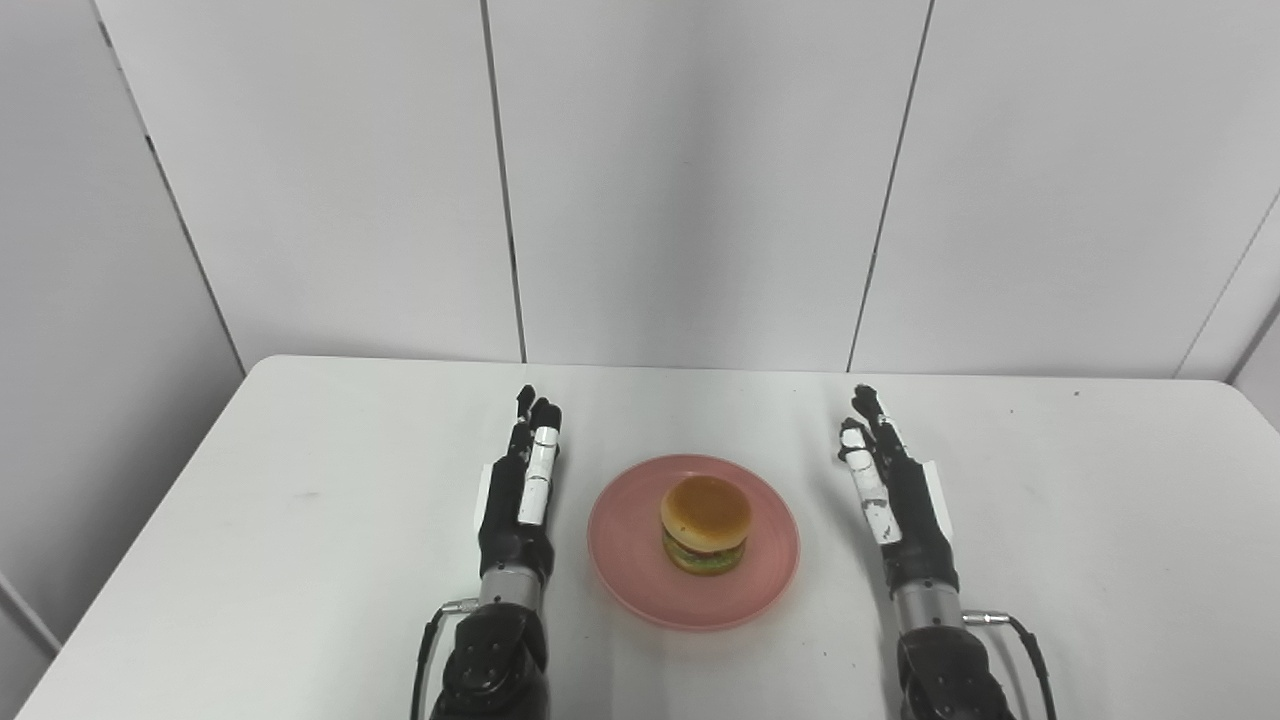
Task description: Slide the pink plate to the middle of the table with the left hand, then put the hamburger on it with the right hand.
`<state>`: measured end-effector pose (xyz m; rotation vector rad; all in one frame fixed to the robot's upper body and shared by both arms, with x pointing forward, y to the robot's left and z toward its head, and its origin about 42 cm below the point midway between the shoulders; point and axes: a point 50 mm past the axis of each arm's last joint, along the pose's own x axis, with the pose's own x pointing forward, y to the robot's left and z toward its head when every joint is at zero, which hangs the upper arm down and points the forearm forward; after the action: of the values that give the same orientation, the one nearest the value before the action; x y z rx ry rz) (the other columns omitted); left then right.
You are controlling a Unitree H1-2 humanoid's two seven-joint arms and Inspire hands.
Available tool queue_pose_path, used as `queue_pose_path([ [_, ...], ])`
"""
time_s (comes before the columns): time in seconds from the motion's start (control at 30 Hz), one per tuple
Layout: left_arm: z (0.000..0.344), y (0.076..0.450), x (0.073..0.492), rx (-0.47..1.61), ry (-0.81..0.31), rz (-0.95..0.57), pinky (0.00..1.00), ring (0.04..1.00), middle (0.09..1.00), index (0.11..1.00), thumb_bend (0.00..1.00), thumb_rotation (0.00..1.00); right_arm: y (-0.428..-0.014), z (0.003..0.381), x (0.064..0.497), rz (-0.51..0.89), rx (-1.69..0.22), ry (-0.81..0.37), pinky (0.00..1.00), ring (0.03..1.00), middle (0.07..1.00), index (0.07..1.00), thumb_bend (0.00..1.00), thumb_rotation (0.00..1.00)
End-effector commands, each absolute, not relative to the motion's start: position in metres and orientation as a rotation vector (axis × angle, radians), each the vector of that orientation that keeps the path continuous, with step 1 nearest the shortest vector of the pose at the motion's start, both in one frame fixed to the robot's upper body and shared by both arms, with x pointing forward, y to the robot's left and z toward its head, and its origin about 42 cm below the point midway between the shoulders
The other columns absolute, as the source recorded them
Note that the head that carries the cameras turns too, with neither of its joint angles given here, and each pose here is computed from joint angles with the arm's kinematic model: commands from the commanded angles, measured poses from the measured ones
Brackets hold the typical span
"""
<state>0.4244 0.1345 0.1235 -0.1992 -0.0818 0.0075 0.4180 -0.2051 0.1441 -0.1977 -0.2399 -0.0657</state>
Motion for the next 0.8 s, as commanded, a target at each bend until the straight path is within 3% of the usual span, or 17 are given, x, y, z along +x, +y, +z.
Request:
queue_pose_path([
  [0.0,0.096,0.143,0.411,-0.189,0.001,0.039,1.00,1.000,1.000,1.000,0.73,0.84,-0.209,0.148,0.421,-0.068,-0.196,-0.260,0.83,0.896,0.949,0.942,0.58,1.00],
  [0.17,0.107,0.154,0.409,-0.174,-0.003,0.005,1.00,1.000,1.000,1.000,0.77,0.85,-0.206,0.154,0.420,-0.043,-0.167,-0.222,0.85,0.879,0.927,0.936,0.65,1.00],
  [0.37,0.124,0.168,0.406,-0.148,-0.013,-0.016,1.00,1.000,1.000,1.000,0.79,0.86,-0.195,0.160,0.411,-0.050,-0.111,-0.162,0.83,0.866,0.907,0.916,0.67,1.00],
  [0.57,0.131,0.176,0.401,-0.114,-0.018,-0.084,1.00,0.999,1.000,0.996,0.83,0.84,-0.193,0.147,0.396,-0.034,-0.091,-0.133,0.84,0.840,0.857,0.888,0.72,1.00],
  [0.67,0.132,0.176,0.399,-0.123,-0.015,-0.094,1.00,0.998,0.993,0.993,0.83,0.83,-0.191,0.140,0.394,-0.060,0.175,-0.012,0.87,0.859,0.889,0.908,0.83,1.00],
  [0.77,0.134,0.177,0.399,-0.125,-0.018,-0.110,1.00,0.997,0.988,0.988,0.83,0.82,-0.193,0.138,0.393,-0.065,0.268,0.026,0.86,0.858,0.905,0.942,0.82,1.00],
])
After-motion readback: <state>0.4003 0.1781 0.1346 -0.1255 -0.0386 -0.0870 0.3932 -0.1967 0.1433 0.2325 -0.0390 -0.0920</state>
